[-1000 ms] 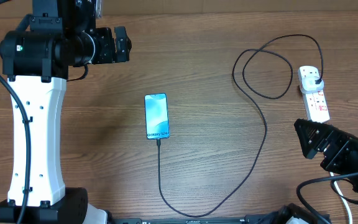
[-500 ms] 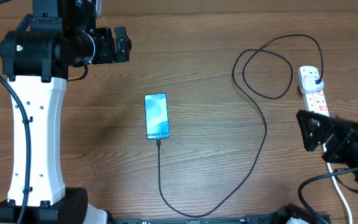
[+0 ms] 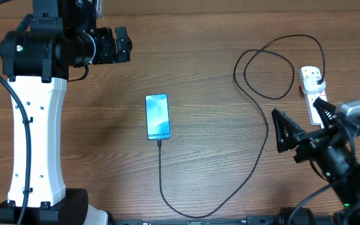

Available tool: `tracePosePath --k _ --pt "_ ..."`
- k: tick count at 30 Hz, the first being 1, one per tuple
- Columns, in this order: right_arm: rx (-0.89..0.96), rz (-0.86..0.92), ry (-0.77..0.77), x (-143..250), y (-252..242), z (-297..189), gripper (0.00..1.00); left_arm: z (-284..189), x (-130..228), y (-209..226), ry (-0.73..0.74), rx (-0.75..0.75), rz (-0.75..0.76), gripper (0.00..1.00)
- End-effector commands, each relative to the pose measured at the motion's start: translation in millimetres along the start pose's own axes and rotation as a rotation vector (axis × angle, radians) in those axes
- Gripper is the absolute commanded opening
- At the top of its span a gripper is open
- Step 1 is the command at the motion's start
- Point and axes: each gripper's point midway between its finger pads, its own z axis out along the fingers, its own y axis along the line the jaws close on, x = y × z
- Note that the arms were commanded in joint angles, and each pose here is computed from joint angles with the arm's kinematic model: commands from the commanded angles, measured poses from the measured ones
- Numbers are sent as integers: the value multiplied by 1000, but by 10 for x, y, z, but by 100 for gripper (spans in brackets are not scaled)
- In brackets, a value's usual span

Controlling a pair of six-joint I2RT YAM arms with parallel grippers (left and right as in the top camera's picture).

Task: Plug charger to phone and switch on socket

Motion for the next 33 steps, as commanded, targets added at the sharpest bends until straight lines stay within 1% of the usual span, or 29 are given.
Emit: tracePosePath --k 1,4,7,13,17,21,27,33 --pt "60 27 -45 220 -165 89 100 23 -7 11 3 -5 -7 100" --pt "31 22 -142 418 -192 177 100 23 -7 11 3 -5 -7 100" --pt "28 80 -224 593 -254 207 100 23 -7 11 3 -5 -7 100" --pt "23 90 -311 925 -320 224 100 23 -7 11 3 -5 -7 99" --pt "39 94 -306 1120 -370 252 100 23 -7 11 3 -5 -7 100" --pt "51 95 -296 1229 -409 276 100 23 -7 11 3 -5 -7 100" --pt "124 113 -267 1440 -571 334 100 23 -7 11 3 -5 -7 100" --pt "134 120 -234 1644 -617 370 100 23 -7 11 3 -5 -7 100"
